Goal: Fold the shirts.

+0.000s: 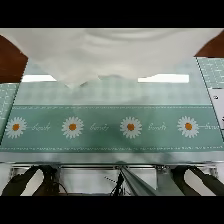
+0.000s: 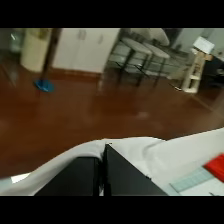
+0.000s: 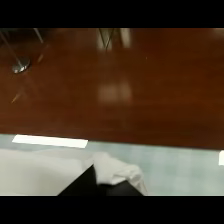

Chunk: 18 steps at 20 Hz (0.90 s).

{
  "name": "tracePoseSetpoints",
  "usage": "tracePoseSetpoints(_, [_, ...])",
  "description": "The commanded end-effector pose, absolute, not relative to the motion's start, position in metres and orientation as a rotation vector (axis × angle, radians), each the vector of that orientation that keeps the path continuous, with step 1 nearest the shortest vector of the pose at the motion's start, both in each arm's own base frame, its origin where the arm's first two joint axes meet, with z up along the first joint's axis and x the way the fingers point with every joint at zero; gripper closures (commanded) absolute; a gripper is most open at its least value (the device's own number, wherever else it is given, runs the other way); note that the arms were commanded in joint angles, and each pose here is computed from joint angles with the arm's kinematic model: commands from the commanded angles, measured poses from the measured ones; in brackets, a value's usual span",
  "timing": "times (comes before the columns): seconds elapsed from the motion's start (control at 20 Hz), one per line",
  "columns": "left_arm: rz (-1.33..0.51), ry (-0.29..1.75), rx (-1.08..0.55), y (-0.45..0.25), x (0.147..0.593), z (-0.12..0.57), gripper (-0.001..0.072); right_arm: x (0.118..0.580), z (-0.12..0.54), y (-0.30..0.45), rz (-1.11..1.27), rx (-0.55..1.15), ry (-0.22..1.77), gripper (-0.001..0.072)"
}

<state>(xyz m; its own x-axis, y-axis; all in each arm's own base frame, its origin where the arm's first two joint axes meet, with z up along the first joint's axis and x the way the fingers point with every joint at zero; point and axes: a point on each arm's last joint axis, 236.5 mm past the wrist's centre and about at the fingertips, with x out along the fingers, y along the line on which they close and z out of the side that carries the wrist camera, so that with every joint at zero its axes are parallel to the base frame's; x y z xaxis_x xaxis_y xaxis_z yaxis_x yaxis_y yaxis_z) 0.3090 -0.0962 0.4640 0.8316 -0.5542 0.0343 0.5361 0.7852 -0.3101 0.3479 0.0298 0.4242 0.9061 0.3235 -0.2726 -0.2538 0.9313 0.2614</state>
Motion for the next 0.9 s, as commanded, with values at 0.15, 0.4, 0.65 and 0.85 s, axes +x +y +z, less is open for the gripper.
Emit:
tracePoseSetpoints(0.15, [-0.102, -0.241, 0.071, -0.051, 0.148, 0.554, 0.0686, 0.176, 0.5, 0.054, 0.146, 0.045, 0.068, 0.069])
tracePoseSetpoints(0.4, [0.062, -0.142, 0.118, -0.027, 0.107, 0.52, 0.0686, 0.134, 0.468, 0.045, 0.045, 0.044, 0.175, 0.069])
tracePoseSetpoints(0.65, [0.033, 0.064, 0.05, -0.014, 0.167, 0.452, 0.0685, 0.168, 0.421, 0.045, 0.097, 0.093, 0.33, 0.069])
tracePoseSetpoints(0.85, [-0.108, 0.34, -0.157, -0.021, 0.255, 0.331, 0.0685, 0.233, 0.33, 0.041, 0.177, 0.2, 0.538, 0.0691])
